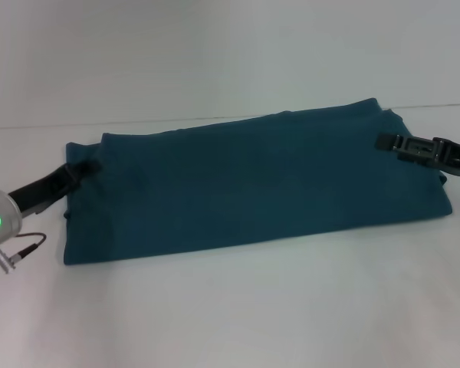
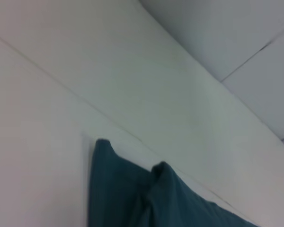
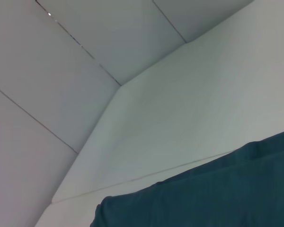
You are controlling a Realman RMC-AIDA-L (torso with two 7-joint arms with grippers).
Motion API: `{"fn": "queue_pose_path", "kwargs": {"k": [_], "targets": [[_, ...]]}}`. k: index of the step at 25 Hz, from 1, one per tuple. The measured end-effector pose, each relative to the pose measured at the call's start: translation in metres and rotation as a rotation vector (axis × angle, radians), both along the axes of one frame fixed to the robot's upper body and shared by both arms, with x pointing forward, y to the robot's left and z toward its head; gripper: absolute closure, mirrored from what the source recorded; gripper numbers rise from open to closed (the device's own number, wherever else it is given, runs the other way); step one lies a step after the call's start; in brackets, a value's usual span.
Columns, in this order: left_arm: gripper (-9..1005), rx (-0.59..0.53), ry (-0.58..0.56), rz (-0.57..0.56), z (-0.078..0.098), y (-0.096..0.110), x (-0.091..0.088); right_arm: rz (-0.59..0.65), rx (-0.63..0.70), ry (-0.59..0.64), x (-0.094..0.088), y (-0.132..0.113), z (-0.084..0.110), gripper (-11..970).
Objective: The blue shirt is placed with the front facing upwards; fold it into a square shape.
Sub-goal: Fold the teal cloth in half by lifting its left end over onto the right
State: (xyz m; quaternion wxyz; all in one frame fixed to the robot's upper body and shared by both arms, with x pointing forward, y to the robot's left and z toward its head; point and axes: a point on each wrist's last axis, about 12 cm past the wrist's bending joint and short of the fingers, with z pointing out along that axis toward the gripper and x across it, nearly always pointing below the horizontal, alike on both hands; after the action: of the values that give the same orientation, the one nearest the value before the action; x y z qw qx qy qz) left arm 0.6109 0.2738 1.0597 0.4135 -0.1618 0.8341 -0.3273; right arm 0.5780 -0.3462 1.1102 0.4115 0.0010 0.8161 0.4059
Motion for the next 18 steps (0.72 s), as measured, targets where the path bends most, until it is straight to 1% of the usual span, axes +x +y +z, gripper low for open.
{"fn": "queue_pose_path", "kwargs": {"k": [3, 8, 18], "targets": [[400, 0.030, -0.003, 0.013, 0.001, -0.002, 0.005, 0.002, 0.001, -0.002, 0.000, 0.000, 0.000, 17], [400, 0.082, 0.014, 0.010, -0.005, -0.008, 0.006, 0.003, 0.008, -0.005, -0.001, 0.000, 0.001, 17], [399, 0.084, 0.044, 0.006, -0.014, -0.008, 0.000, -0.005, 0.016, -0.007, -0.002, -0.002, 0.001, 17]]}}
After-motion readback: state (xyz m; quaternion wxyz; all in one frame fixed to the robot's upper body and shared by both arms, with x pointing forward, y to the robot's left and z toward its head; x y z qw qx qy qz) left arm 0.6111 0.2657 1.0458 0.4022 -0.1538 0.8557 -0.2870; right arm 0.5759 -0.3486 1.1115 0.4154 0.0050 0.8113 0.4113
